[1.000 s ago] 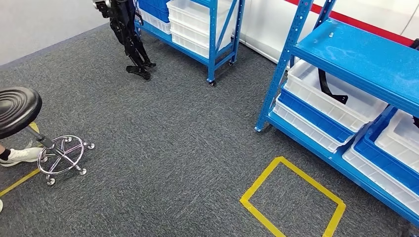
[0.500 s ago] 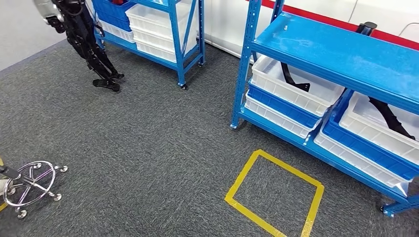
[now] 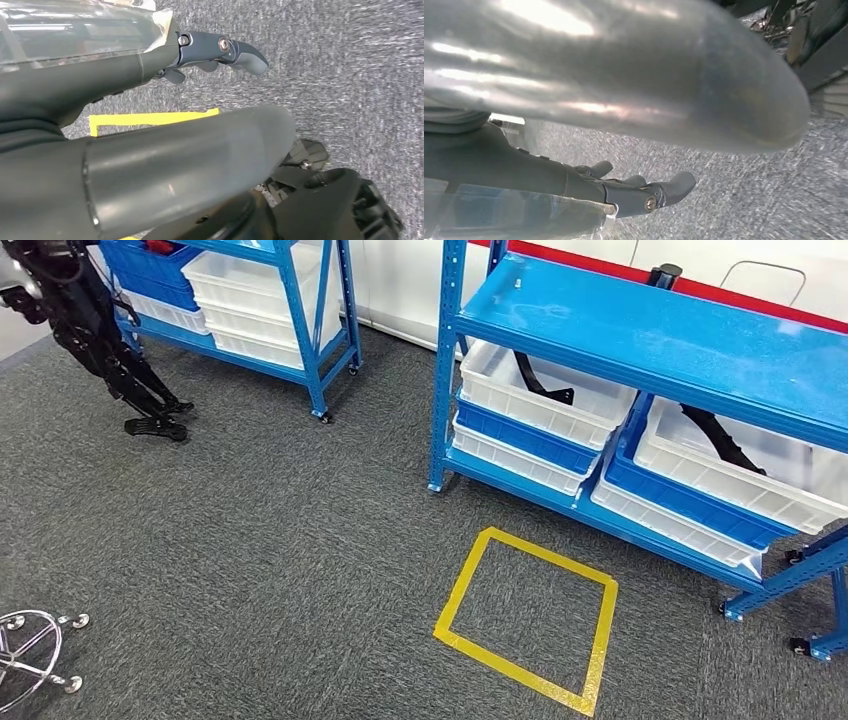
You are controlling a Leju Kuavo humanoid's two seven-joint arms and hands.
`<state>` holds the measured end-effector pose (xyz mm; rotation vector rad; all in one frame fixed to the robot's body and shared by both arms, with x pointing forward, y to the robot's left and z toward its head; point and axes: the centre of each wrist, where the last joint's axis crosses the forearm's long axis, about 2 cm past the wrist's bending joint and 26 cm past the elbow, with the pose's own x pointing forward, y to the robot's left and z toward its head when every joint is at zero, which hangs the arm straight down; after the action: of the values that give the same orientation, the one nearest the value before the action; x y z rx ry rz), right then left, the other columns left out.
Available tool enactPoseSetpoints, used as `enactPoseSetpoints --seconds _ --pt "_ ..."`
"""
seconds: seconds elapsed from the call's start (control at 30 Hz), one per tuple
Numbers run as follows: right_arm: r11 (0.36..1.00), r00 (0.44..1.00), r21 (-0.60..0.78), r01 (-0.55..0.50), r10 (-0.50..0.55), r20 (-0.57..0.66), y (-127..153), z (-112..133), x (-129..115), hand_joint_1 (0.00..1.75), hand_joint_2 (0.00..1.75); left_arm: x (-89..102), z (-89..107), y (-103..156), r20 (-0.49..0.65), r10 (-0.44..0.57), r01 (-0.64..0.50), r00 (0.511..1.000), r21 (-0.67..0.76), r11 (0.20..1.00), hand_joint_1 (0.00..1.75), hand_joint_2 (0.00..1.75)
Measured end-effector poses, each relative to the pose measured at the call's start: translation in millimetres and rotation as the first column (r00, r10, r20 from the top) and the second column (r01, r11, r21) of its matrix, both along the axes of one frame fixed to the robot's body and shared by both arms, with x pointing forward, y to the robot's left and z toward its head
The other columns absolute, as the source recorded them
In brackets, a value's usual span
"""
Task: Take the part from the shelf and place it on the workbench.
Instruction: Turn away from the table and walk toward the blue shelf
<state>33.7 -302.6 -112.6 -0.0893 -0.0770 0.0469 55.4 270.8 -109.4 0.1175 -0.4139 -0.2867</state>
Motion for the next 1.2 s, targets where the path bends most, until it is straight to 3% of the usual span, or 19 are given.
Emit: enactPoseSetpoints --seconds 1.2 --pt "1.0 1.0 -0.002 -0.012 0.012 0.011 0.6 0.4 4.0 0.0 0.0 5.2 0.6 2.7 0.002 -0.003 0.003 1.0 0.003 1.0 0.0 0.0"
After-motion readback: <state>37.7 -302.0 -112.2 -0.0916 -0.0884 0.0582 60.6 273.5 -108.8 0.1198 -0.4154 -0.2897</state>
